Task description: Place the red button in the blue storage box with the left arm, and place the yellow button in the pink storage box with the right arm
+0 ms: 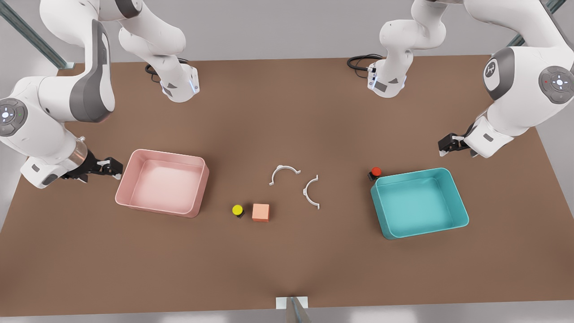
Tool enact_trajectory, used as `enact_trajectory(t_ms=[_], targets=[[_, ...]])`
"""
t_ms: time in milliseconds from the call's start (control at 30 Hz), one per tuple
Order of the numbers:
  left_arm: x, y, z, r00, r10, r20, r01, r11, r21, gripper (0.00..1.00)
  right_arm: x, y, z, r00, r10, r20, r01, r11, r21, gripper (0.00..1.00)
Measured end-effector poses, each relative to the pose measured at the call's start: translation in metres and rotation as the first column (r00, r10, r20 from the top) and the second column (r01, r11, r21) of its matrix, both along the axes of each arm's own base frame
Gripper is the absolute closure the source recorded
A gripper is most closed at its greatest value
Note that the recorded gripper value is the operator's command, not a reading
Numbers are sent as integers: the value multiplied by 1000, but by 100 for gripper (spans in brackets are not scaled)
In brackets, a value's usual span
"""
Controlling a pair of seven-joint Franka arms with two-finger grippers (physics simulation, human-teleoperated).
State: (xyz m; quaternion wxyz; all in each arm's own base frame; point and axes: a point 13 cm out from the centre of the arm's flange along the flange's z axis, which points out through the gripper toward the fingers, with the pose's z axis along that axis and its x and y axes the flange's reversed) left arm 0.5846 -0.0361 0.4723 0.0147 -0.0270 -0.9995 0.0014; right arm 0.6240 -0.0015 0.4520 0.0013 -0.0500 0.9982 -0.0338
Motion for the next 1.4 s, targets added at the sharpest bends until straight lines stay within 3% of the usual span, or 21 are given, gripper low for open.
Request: enact_trajectory(t_ms=[100, 267, 467, 600, 833, 1267, 1400], targets=[[0, 0, 0, 1000, 0, 1, 0, 1000, 0, 0, 2, 12, -3, 1000, 5, 2, -5, 1000, 19, 0], [-4, -34, -45, 998, -36, -59, 34, 999, -37, 0, 17, 129, -60, 983, 181, -16, -179, 980, 85, 0], [-64, -105, -131, 988, -131, -84, 127, 990, -56, 0, 47, 220, -190, 948, 318, -13, -312, 934, 172, 0], [-86, -149, -179, 982, -181, -55, 178, 982, -55, 0, 29, 322, -246, 873, 486, 35, -486, 861, 151, 0], [-135, -200, -222, 967, -256, -10, 255, 965, -54, 0, 31, 336, -321, 833, 550, 56, -552, 820, 151, 0], [-116, -21, -330, 986, 168, -6, -168, 985, -45, 0, 20, 320, -379, 757, 650, 60, -651, 746, 138, 0], [-121, -37, -340, 988, 152, 20, -151, 987, -54, 0, 21, 322, -397, 733, 677, 74, -680, 722, 129, 0]])
